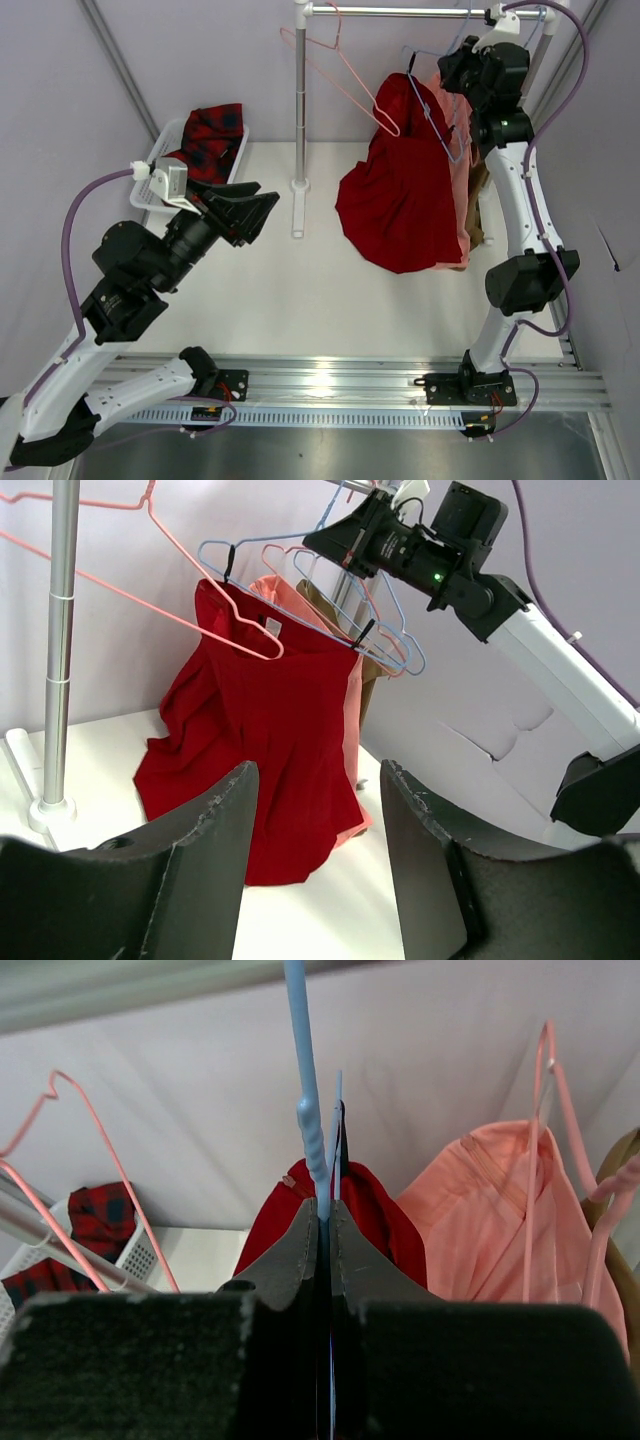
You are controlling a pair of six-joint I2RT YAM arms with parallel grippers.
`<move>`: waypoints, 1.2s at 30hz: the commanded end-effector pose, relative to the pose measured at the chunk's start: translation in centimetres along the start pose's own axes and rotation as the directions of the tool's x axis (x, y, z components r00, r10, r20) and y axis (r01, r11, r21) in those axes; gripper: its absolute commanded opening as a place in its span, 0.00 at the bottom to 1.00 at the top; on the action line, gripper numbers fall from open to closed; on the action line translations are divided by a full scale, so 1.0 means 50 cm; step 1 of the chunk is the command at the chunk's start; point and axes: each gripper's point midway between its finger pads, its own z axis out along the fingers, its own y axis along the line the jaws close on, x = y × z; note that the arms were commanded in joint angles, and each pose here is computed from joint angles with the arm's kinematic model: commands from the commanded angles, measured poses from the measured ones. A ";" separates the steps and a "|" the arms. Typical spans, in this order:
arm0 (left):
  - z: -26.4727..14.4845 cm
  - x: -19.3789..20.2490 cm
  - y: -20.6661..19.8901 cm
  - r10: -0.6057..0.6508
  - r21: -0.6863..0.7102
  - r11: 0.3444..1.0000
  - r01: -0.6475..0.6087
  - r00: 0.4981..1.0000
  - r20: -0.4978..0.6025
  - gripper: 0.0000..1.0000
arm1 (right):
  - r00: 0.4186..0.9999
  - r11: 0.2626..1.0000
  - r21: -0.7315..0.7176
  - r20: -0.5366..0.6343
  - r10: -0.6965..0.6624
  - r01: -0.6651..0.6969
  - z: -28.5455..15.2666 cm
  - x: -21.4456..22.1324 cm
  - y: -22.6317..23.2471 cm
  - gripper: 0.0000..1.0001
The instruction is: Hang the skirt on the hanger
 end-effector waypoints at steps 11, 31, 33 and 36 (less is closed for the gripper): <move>-0.006 -0.013 0.003 0.005 -0.009 1.000 -0.005 1.000 0.017 0.56 | 0.997 1.000 -0.023 0.080 0.012 -0.010 -0.064 -0.068 0.012 0.50; 0.014 0.131 0.026 -0.027 -0.028 0.999 0.022 0.982 -0.185 0.57 | 0.921 0.951 0.063 -0.236 0.309 -0.303 -0.528 0.156 0.023 0.99; 0.015 0.159 0.027 -0.036 -0.026 0.999 0.031 0.974 -0.223 0.56 | 0.899 0.947 0.086 -0.297 0.321 -0.310 -0.573 0.203 0.027 0.99; 0.016 0.202 0.040 -0.061 -0.054 0.997 0.048 0.961 -0.269 0.56 | 0.879 0.946 0.085 -0.352 0.323 -0.314 -0.607 0.259 0.048 1.00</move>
